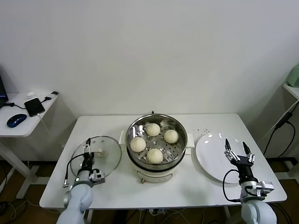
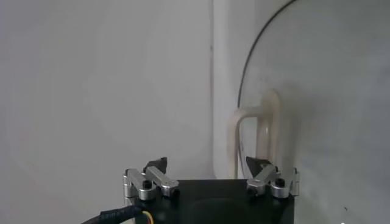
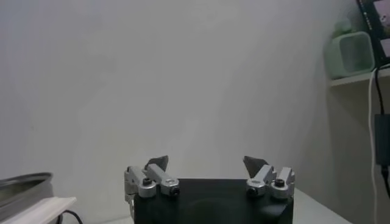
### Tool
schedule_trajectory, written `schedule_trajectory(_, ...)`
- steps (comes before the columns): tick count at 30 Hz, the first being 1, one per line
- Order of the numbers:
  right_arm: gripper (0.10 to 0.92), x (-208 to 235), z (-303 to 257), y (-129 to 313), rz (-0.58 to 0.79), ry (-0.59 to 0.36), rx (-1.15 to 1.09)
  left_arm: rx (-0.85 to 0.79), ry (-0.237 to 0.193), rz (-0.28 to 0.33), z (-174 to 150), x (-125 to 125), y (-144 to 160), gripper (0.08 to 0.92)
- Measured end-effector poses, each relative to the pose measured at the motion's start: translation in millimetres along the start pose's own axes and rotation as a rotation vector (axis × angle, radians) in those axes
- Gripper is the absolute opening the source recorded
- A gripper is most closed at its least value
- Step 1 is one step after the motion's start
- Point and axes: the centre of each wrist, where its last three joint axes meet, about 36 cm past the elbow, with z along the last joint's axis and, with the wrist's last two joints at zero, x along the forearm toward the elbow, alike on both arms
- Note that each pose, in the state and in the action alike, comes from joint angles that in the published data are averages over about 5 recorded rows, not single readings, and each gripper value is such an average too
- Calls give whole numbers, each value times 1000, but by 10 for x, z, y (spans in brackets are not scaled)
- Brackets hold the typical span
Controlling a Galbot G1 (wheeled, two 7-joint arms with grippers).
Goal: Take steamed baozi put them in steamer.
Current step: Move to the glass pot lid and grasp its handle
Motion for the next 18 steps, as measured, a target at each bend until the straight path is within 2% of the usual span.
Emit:
schedule_trajectory(14,823,-6,56,-13,6,11,-1,28,9,-9,-64,-205,45,814)
schedule_trajectory(18,823,-3,63,-12,7,13,-1,36,7,-7,-59,-248,39,732)
